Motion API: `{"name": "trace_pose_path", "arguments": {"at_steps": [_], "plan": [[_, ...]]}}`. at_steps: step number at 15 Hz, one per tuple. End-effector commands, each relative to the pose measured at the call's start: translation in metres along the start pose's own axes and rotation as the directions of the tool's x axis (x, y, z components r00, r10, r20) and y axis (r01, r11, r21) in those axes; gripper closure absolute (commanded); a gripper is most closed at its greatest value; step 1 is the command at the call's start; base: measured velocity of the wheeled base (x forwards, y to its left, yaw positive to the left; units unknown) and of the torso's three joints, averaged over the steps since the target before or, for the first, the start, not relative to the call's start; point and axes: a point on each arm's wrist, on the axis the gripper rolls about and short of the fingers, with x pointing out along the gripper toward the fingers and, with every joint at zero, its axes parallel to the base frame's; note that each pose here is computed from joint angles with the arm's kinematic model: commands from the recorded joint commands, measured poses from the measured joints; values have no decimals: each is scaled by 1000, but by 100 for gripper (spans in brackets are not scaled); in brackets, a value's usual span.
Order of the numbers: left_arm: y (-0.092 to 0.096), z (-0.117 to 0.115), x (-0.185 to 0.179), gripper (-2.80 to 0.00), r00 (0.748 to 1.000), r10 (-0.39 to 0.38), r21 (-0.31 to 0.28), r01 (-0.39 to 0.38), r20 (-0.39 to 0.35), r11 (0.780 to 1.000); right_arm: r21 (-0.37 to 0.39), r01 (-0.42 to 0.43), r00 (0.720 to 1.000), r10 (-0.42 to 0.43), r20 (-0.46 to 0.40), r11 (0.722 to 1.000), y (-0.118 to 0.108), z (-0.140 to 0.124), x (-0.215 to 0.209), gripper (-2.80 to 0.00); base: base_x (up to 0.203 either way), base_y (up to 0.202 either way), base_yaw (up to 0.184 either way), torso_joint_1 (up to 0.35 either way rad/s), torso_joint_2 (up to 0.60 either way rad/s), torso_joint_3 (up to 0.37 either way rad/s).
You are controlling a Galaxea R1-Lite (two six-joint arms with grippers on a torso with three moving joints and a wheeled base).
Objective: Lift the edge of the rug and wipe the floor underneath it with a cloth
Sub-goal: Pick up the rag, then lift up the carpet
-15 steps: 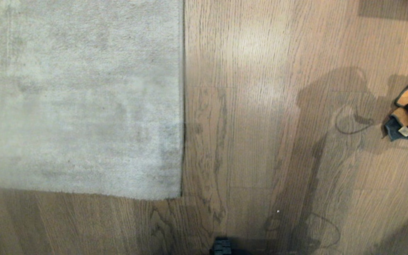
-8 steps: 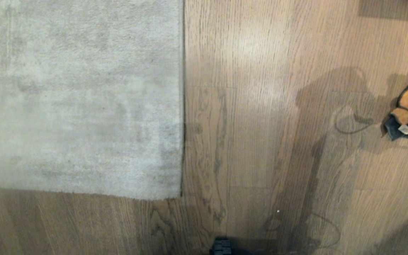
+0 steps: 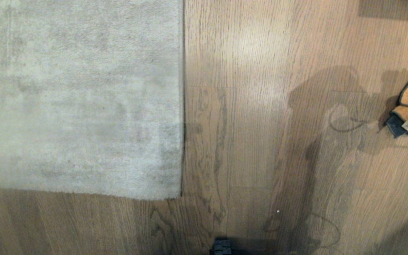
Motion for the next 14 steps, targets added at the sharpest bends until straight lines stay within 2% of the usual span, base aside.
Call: {"name": "trace_pose_path", "arguments": {"at_steps": [1,4,7,14], "plan": [[0,0,0,0,1000,0,0,0,0,1000,-16,-14,999,15,36,1000,8,5,-12,0,0,0,0,0,0,0],[0,0,0,0,1000,0,0,0,0,1000,-30,-33,997,35,73,999,11,4,-25,0,0,0,0,0,0,0],[0,0,0,0,1000,0,0,0,0,1000,-38,-55,996,58,69,998,14,1,-41,0,0,0,0,0,0,0],[0,0,0,0,1000,0,0,0,0,1000,-93,-79,986,92,142,992,37,11,-77,0,0,0,0,0,0,0]]}}
